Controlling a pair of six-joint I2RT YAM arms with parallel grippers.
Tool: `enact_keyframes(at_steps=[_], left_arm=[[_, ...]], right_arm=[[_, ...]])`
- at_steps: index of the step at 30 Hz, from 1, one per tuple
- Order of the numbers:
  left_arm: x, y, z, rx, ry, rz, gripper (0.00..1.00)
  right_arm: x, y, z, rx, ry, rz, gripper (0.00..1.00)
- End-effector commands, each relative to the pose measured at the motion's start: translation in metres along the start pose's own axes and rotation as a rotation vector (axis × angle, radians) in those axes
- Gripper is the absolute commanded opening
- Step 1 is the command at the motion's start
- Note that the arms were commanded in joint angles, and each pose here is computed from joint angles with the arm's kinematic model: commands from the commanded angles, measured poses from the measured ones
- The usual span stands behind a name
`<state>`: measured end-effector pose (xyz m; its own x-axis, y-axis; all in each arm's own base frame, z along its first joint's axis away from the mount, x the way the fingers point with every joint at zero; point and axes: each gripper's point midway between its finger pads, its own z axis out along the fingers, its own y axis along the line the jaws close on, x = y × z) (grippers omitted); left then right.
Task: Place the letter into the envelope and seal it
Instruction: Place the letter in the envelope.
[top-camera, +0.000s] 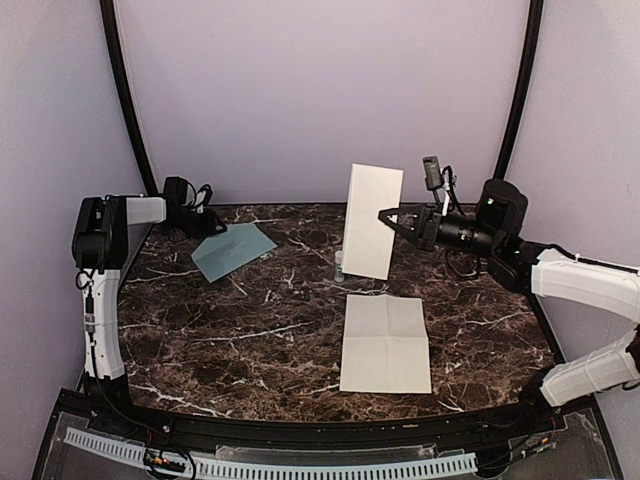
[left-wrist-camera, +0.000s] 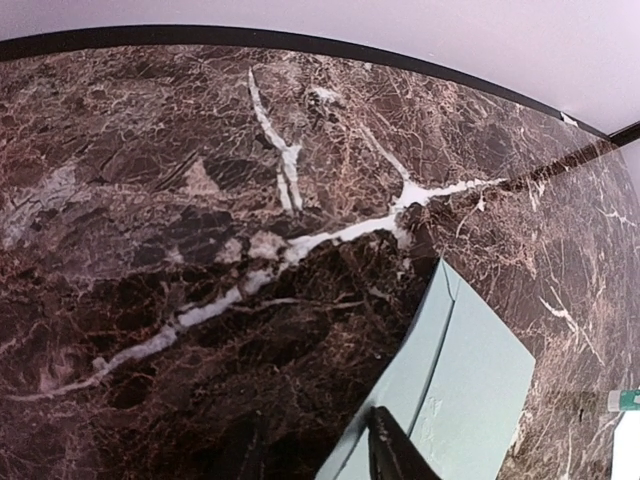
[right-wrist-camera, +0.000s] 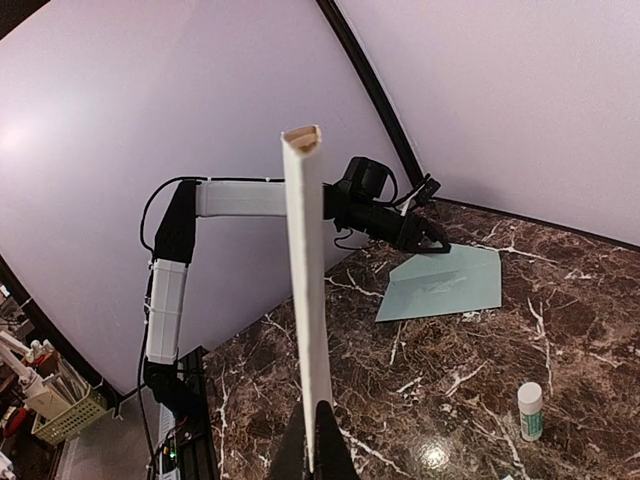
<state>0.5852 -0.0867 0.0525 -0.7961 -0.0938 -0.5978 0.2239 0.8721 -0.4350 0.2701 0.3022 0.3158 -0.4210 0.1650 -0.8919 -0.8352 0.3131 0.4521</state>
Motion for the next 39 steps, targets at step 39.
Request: enact_keyframes(at_steps=[39], left_arm=[[0.086, -0.151, -0.105, 0.002, -0.275, -0.319, 0.00]], right_arm=[[-0.017, 0.014, -0.017, -0.012, -0.085, -0.018, 0.00]])
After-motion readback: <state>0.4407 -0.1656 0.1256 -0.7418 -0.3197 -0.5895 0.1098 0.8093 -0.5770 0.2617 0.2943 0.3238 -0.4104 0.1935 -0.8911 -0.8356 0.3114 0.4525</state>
